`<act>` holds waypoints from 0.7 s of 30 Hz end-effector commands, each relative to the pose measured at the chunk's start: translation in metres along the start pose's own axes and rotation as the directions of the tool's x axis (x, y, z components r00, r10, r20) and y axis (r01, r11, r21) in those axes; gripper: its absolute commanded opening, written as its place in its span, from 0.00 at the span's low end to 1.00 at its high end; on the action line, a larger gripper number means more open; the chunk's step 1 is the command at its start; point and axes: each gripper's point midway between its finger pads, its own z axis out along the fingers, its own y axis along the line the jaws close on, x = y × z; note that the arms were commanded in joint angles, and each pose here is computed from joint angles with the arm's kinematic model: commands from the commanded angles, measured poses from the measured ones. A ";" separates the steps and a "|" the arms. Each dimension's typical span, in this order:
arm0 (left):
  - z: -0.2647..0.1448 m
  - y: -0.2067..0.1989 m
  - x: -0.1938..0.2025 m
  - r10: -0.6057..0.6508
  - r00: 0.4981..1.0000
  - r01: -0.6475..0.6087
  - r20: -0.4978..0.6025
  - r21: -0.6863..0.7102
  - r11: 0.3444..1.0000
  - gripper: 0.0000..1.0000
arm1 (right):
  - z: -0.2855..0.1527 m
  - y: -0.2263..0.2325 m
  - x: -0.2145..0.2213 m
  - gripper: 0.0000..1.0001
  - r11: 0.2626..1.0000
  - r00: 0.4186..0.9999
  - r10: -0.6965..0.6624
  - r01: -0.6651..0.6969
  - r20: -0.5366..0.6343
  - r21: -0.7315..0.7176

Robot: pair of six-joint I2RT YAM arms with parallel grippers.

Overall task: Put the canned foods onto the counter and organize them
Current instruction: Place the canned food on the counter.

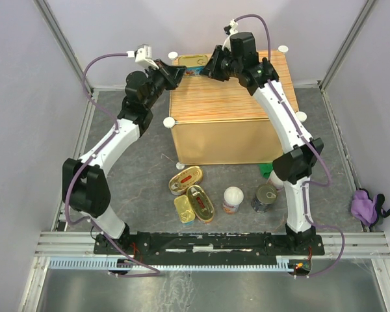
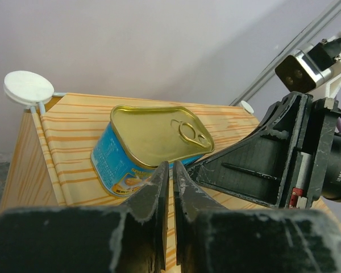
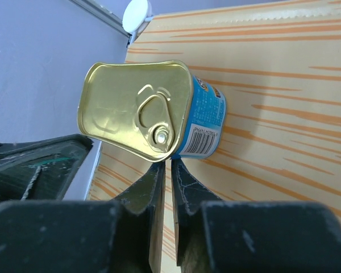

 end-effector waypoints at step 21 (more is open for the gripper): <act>0.024 -0.007 -0.015 0.041 0.998 -0.042 0.044 0.035 0.998 0.11 | 0.002 0.007 -0.031 0.16 0.998 0.997 -0.012 0.017 0.079 -0.065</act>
